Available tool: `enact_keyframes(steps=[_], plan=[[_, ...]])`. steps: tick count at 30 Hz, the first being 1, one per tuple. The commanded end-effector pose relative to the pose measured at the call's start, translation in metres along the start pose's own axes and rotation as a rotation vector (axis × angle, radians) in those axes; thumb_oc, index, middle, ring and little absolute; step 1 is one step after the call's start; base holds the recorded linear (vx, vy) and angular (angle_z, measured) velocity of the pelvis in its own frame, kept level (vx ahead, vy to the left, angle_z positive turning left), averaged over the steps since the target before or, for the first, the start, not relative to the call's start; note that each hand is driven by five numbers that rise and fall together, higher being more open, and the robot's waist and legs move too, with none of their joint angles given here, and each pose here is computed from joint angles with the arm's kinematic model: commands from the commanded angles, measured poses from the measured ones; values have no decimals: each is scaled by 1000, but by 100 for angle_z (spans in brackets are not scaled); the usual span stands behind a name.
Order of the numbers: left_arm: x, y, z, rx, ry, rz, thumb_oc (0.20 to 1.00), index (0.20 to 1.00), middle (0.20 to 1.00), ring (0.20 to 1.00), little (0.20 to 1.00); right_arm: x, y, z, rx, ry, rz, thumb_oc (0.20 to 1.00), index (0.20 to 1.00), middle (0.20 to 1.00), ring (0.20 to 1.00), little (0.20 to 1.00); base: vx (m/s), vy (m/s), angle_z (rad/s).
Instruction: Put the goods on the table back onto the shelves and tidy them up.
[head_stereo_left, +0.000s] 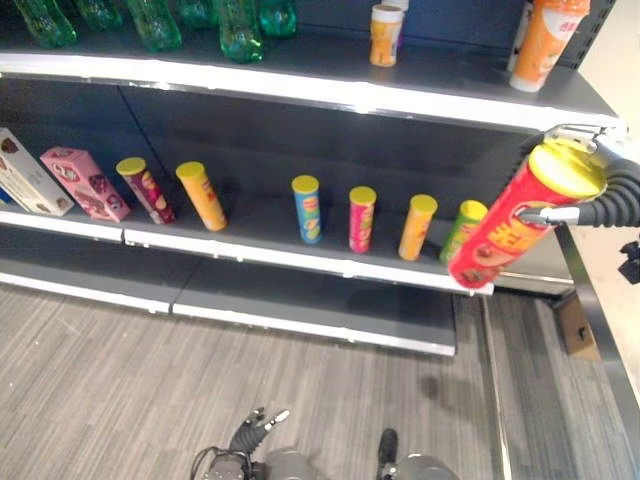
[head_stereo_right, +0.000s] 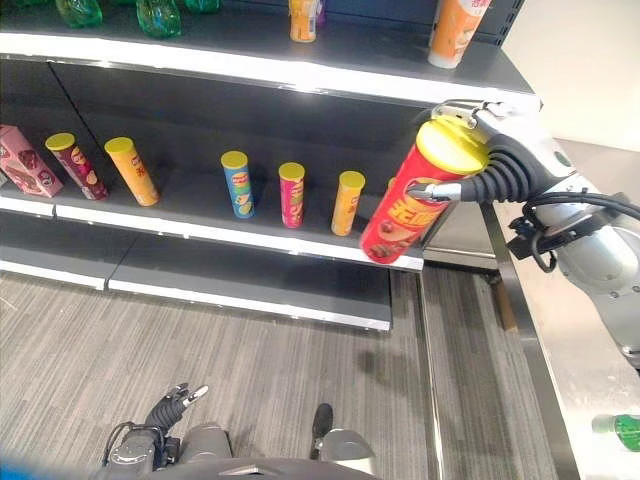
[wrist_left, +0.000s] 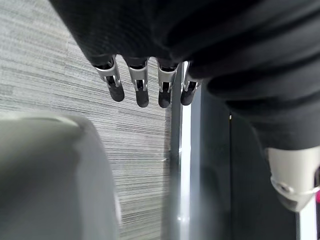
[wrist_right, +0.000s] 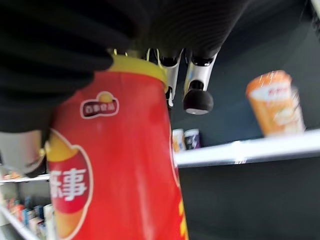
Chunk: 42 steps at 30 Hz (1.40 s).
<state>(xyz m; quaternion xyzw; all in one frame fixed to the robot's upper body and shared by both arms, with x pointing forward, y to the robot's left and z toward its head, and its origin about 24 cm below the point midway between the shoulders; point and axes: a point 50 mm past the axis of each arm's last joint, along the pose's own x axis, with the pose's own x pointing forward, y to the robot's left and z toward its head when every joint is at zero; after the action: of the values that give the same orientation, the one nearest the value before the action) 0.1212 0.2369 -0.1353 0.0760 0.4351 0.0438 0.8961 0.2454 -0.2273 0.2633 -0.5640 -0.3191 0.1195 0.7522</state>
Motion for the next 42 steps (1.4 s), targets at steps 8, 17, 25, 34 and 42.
enact_keyframes(steps=[8,17,25,34,42], plan=[[4,19,11,35,-35,64,1000,1000,1000,1000,1000,-4,-8,1,-4,2,-82,200,200,200,200,200,264,589,-27],[-3,64,3,105,28,185,1000,1000,1000,1000,1000,4,13,4,56,-16,-72,200,200,200,200,200,55,417,-28],[2,40,1,102,38,109,1000,1000,1000,1000,1000,19,16,17,143,-109,-69,200,200,200,200,200,83,120,-1],[3,17,18,62,-61,47,1000,1000,1000,1000,1000,33,18,31,193,-195,-53,200,200,200,200,200,115,-64,6],[3,19,14,22,-47,78,1000,1000,1000,1000,1000,51,42,41,236,-239,31,200,200,200,200,200,122,136,-12]])
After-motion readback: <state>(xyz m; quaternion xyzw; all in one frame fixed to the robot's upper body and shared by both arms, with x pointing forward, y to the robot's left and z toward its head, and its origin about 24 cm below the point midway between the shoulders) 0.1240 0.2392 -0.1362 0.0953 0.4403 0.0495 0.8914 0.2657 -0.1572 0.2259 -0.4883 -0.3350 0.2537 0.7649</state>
